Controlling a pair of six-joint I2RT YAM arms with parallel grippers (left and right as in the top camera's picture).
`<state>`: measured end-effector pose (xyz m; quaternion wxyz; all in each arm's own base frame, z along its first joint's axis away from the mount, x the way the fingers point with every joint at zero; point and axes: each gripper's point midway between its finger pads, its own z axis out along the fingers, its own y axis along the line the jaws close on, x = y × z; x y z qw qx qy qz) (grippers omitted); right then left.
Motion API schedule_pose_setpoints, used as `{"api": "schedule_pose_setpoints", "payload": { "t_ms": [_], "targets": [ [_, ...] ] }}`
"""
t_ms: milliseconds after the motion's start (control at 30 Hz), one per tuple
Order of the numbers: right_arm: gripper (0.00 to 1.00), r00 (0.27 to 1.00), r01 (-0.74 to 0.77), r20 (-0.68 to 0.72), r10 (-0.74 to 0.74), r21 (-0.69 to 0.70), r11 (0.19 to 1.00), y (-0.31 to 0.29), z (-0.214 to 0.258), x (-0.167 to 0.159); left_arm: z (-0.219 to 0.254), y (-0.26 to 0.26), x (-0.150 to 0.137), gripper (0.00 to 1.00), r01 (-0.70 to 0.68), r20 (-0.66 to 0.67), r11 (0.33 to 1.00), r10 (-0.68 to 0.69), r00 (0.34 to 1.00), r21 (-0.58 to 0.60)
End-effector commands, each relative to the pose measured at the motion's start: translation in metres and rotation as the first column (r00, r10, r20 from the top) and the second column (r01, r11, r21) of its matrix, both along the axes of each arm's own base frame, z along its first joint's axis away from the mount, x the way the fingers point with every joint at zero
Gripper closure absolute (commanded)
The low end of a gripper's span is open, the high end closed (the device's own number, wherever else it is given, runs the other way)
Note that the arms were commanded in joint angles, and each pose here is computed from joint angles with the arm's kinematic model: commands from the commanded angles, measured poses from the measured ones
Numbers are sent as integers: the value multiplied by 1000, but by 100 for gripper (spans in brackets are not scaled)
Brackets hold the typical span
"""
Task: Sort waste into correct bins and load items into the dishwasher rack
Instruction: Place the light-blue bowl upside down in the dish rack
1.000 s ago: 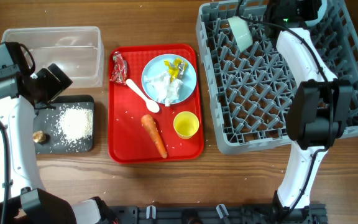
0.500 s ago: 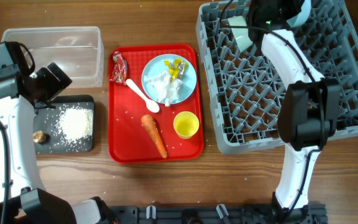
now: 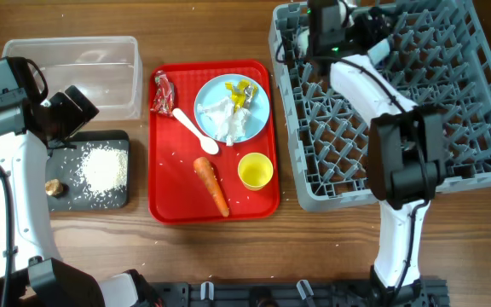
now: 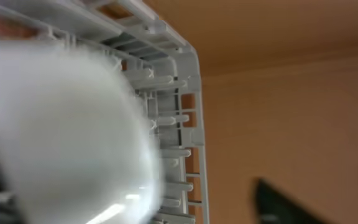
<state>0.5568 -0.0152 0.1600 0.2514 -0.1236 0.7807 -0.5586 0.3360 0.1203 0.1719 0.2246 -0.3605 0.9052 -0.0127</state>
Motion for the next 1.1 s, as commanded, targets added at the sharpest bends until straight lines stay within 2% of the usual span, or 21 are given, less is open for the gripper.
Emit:
{"api": "schedule_pose_setpoints", "payload": {
  "t_ms": [0, 100, 200, 300, 433, 767, 900, 933, 967, 1000, 1033, 1067],
  "targets": [
    [0, 989, 117, 99, -110, -70, 991, -5, 17, -9, 3, 5, 1, 0, -12, 4, 1000, 12, 1000, 14],
    [0, 980, 124, 163, -114, -55, 991, -10, 31, -3, 4, 5, 1, 0, -12, 7, 1000, 12, 1000, 14],
    [0, 941, 122, 324, -95, -63, 991, -10, 86, 7, 4, 5, 3, 0, -12, 12, 1000, 12, 1000, 16],
    [0, 890, 150, 447, -96, -86, 985, -12, 134, -2, 4, 5, 3, 0, -12, 13, 1000, 12, 1000, 16],
    [0, 919, 155, 376, -119, -66, 986, -3, 105, -1, 4, 5, 3, 0, -12, 12, 1000, 12, 1000, 16],
    [2, 862, 187, 473, -180, 34, 982, -11, 95, -4, 5, 6, 5, 0, -12, 21, 1000, 12, 1000, 19],
    [3, 877, 103, 463, -129, 81, 991, 12, 77, 2, 6, 6, 6, 0, -13, 26, 1000, 12, 1000, 21],
    [3, 887, 8, 456, -70, 135, 991, 28, 74, 7, 6, 6, 6, 0, -13, 26, 1000, 12, 1000, 21],
    [4, 906, -154, 423, 18, 290, 945, 53, 66, 10, 6, 6, 6, 0, -13, 25, 1000, 12, 1000, 21],
    [4, 916, -265, 397, 64, 476, 839, 76, 61, 7, 6, 6, 6, 0, -12, 25, 1000, 12, 1000, 21],
    [7, 918, -352, 386, 94, 680, 643, 103, 68, 0, 6, 6, 6, 0, -12, 25, 1000, 12, 1000, 20],
    [7, 895, -447, 419, 157, 822, 354, 136, 100, -11, 5, 6, 5, 0, -12, 22, 1000, 12, 1000, 19]
  ]
}}
